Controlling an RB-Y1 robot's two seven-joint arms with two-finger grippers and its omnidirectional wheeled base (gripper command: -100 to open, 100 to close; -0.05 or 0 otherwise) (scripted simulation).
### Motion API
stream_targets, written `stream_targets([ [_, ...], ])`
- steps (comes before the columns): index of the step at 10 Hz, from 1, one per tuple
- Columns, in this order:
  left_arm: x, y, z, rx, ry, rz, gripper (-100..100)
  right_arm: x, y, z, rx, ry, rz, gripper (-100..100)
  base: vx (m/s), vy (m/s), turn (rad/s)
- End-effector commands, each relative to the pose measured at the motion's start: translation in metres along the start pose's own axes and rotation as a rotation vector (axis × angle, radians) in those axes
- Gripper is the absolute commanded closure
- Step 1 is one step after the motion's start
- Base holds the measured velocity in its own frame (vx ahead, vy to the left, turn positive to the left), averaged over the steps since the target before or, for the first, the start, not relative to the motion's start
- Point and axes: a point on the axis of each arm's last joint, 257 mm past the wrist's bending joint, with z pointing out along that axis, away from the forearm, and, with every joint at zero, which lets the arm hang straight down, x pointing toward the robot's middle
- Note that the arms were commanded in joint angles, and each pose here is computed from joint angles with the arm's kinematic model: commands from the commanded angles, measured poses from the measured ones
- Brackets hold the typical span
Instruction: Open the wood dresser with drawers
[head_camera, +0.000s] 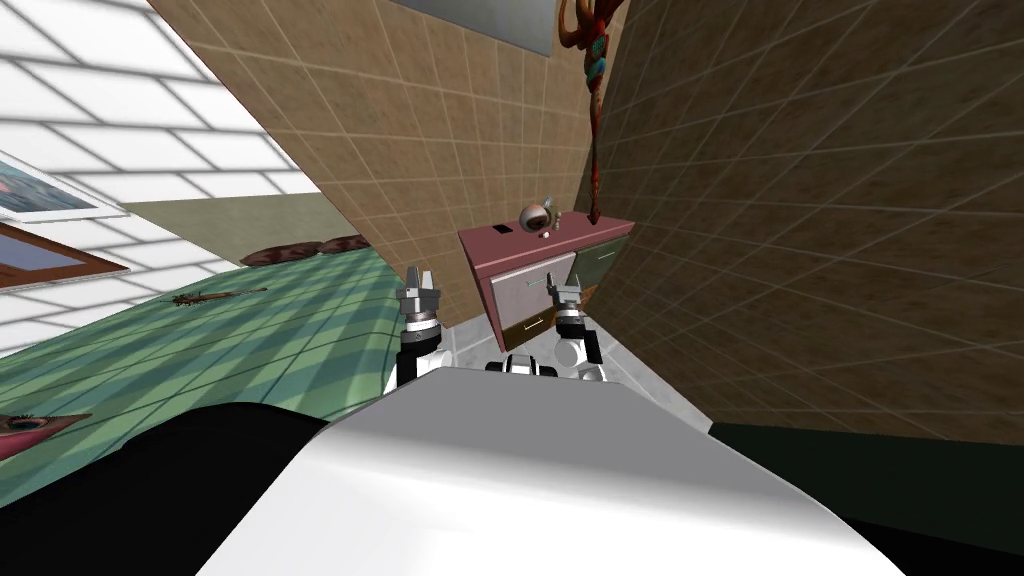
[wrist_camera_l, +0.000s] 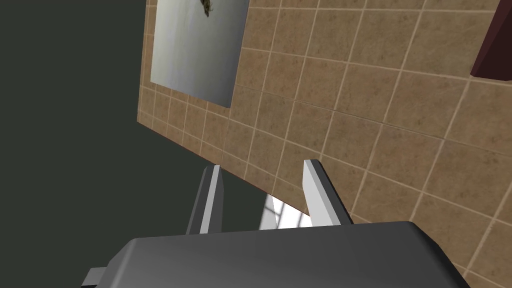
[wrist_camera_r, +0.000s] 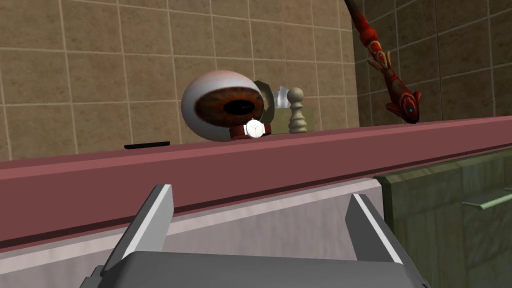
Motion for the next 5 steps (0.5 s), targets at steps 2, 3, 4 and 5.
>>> stream_targets([
  [2,0.000,0.000,0.000,0.000,0.000,0.000,0,-0.026,-0.017,-0.001,0.012,-0.057,0.202,-100,0.012,-0.052,0.077],
  [3,0.000,0.000,0.000,0.000,0.000,0.000,0,-0.037,-0.028,-0.001,0.022,-0.082,0.263,-100,0.027,-0.089,0.161],
  [4,0.000,0.000,0.000,0.000,0.000,0.000,0,-0.038,-0.027,-0.001,0.017,-0.086,0.284,-100,0.020,-0.070,0.064],
  [5,0.000,0.000,0.000,0.000,0.000,0.000,0,-0.050,-0.037,-0.002,0.022,-0.114,0.359,-100,0.007,-0.063,0.111],
])
